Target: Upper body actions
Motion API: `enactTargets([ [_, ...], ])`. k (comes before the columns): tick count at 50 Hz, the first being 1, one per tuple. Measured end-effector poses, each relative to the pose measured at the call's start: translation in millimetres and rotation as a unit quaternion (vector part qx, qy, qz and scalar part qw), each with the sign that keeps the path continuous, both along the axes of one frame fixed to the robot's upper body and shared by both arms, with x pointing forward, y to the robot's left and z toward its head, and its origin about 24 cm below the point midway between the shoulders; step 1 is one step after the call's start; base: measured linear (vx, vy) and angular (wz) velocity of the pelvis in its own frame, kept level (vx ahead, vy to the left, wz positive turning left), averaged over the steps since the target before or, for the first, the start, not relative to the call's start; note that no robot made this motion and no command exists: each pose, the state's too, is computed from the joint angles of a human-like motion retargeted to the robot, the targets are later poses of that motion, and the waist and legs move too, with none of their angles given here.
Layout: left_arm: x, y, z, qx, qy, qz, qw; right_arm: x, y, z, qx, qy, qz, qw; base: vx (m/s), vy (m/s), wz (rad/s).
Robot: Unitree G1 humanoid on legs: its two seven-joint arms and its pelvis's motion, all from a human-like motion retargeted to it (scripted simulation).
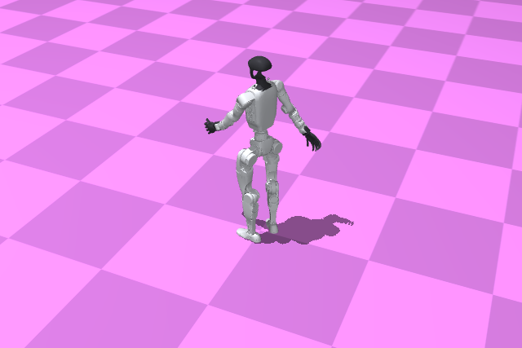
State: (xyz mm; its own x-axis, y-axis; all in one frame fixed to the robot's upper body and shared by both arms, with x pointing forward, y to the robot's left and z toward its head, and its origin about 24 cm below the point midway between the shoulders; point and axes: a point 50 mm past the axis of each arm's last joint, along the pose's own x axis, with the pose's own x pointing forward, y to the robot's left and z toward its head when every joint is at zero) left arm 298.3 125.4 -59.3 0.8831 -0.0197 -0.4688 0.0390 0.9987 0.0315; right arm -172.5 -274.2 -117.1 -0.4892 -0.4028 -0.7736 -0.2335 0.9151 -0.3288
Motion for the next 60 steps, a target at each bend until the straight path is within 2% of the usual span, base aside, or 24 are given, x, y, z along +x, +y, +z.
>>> enactTargets([
  [5,-32,8,-30,-0.006,0.070,0.002,0.998,30,0,-13,0.012,-0.012,0.030,0.999,0.01,0.06,-0.09],
  [10,-138,36,-92,-0.018,0.247,0.057,0.967,138,32,-48,0.157,-0.066,0.192,0.967,0.01,0.02,-0.12],
  [15,-309,51,-119,-0.067,0.499,0.178,0.845,278,127,-50,0.342,-0.182,0.395,0.833,-0.03,0.03,-0.45],
  [20,-453,37,-89,-0.140,0.648,0.246,0.707,382,229,4,0.443,-0.376,0.476,0.660,-0.02,-0.02,-0.25],
  [23,-500,35,-67,-0.138,0.685,0.245,0.672,415,260,42,0.470,-0.464,0.480,0.577,0.00,0.00,0.00],
  [27,-528,36,-50,-0.118,0.713,0.255,0.642,431,267,65,0.470,-0.513,0.498,0.517,0.01,-0.01,0.23],
  [30,-520,41,-55,-0.111,0.705,0.276,0.644,421,249,50,0.458,-0.490,0.513,0.535,0.05,0.00,0.43],
  [32,-496,47,-68,-0.109,0.684,0.283,0.663,404,227,27,0.443,-0.458,0.509,0.579,0.08,0.03,0.44],
  [37,-388,53,-109,-0.115,0.579,0.305,0.748,311,148,-42,0.362,-0.310,0.446,0.758,0.08,0.03,0.36],
  [41,-266,45,-119,-0.124,0.451,0.250,0.848,197,71,-57,0.257,-0.105,0.325,0.904,0.04,0.00,0.30],
  [45,-150,24,-98,-0.116,0.293,0.132,0.940,94,25,-37,0.174,0.028,0.166,0.970,0.00,0.00,0.05],
  [49,-69,10,-57,-0.073,0.137,0.055,0.986,36,10,-17,0.098,0.035,0.068,0.992,-0.01,-0.01,-0.05],
  [53,-32,10,-25,-0.036,0.037,0.030,0.998,10,3,-5,0.042,0.027,0.012,0.999,0.00,0.00,-0.33],
  [57,-31,13,-22,-0.033,0.021,0.025,0.999,11,1,-4,0.008,0.019,-0.011,1.000,0.00,0.03,-0.42],
  [60,-53,18,-41,-0.038,0.067,0.043,0.996,32,9,-16,0.022,-0.007,0.006,1.000,0.00,0.02,-0.19],
])
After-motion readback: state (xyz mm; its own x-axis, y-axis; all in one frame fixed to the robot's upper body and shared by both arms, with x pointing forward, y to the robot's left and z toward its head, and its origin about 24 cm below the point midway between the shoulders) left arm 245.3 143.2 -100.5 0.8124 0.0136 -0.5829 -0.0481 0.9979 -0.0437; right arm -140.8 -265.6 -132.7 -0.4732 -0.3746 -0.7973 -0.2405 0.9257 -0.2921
